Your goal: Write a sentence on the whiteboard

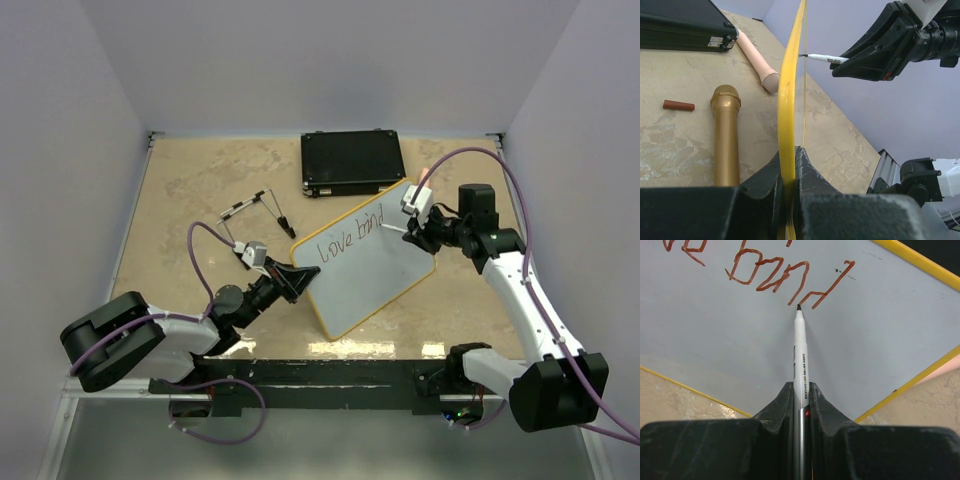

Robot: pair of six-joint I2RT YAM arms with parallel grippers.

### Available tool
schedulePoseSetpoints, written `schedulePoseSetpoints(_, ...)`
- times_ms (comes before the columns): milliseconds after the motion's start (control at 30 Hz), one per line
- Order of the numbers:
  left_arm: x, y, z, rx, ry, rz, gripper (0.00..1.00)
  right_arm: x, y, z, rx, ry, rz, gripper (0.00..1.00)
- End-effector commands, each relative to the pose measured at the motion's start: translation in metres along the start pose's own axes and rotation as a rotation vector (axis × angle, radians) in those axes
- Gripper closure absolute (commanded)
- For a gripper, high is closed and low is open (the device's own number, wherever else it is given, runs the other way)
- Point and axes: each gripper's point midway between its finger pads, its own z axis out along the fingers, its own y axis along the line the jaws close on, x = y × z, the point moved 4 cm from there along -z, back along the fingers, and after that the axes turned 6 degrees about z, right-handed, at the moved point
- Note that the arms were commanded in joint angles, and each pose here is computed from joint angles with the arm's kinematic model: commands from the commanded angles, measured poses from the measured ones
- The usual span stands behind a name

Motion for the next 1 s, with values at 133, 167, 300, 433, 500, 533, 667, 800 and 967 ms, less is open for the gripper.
schedulePoseSetpoints(133, 0.016, 0.002, -0.004, 0.038, 0.075, 0.100, 1.00, -0.011, -0.014, -0.009, 0.118, -0.020, 0.000, 1.00)
schedulePoseSetpoints(167, 0.016, 0.002, -0.004, 0.039, 0.074, 0.100, 1.00, -0.012, -0.016, -0.010, 0.129, -0.022, 0.004, 1.00)
schedulePoseSetpoints(300, 0.016, 0.001, -0.004, 0.040, 0.076, 0.099, 1.00, -0.018, -0.018, -0.012, 0.149, -0.048, -0.001, 1.00)
schedulePoseSetpoints(433, 0.016, 0.001, -0.003, 0.045, 0.077, 0.100, 1.00, -0.023, -0.017, -0.013, 0.138, -0.069, -0.006, 1.00)
schedulePoseSetpoints(500, 0.016, 0.001, -0.003, 0.042, 0.078, 0.099, 1.00, -0.022, -0.015, -0.012, 0.119, -0.069, -0.004, 1.00)
schedulePoseSetpoints(533, 0.017, 0.002, -0.003, 0.042, 0.079, 0.099, 1.00, -0.022, -0.014, -0.012, 0.116, -0.066, -0.011, 1.00)
schedulePoseSetpoints(667, 0.017, 0.002, -0.004, 0.040, 0.078, 0.100, 1.00, -0.017, -0.009, -0.011, 0.088, -0.051, -0.018, 1.00)
schedulePoseSetpoints(800, 0.017, 0.002, -0.003, 0.040, 0.078, 0.099, 1.00, -0.013, -0.008, -0.009, 0.079, -0.038, -0.012, 1.00)
schedulePoseSetpoints(967, 0.018, 0.002, -0.004, 0.038, 0.082, 0.096, 1.00, -0.003, -0.006, -0.007, 0.060, 0.005, -0.015, 1.00)
